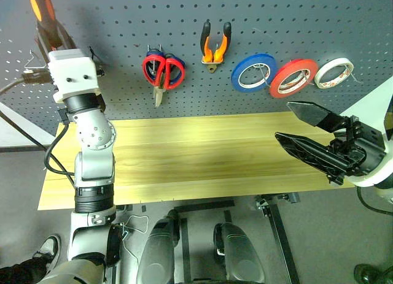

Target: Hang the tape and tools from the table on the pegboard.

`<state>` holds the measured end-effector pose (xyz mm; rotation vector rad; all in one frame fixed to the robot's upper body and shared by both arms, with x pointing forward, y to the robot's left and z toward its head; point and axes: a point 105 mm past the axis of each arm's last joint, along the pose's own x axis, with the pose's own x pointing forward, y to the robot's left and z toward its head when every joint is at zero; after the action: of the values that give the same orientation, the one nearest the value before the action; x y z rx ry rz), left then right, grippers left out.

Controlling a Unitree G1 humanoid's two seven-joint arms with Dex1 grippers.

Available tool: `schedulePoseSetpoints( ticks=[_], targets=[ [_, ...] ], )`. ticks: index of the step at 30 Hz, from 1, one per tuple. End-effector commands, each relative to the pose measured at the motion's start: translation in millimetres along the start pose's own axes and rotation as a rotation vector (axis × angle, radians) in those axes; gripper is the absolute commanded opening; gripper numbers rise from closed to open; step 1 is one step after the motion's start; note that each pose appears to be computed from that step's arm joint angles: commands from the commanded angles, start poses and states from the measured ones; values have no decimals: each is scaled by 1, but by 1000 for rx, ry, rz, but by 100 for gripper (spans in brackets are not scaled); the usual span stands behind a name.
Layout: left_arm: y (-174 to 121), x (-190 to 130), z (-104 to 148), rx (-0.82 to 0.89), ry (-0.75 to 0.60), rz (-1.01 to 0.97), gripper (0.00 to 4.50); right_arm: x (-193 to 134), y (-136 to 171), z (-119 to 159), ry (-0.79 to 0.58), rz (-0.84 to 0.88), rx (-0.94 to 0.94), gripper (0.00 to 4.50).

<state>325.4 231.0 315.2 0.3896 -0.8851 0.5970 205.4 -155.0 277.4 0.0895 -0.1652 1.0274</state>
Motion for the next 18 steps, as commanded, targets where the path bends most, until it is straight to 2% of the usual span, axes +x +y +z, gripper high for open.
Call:
schedulePoseSetpoints(
  ticks=[1, 4, 6, 9, 15, 16, 18],
  targets=[
    [13, 4, 9, -2, -29, 48, 67, -3, 2, 7, -5, 7, -26, 450],
    [20, 5, 12, 10, -39, 78, 67, -3, 1, 6, 5, 2, -24, 450],
    [25, 7, 14, 26, -44, 96, 140, -4, 0, 4, 12, 0, -24, 450],
    [34, 11, 15, 28, -39, 137, 227, -4, -1, 3, 17, -4, -23, 450],
    [43, 15, 23, -25, -58, 216, 430, -5, -3, 1, 25, -10, -24, 450],
    [42, 15, 27, -30, -71, 213, 447, -5, -3, 1, 24, -9, -24, 450],
    [31, 15, 36, -69, -103, 165, 447, -3, -4, -4, 21, -8, -19, 450]
  ],
)
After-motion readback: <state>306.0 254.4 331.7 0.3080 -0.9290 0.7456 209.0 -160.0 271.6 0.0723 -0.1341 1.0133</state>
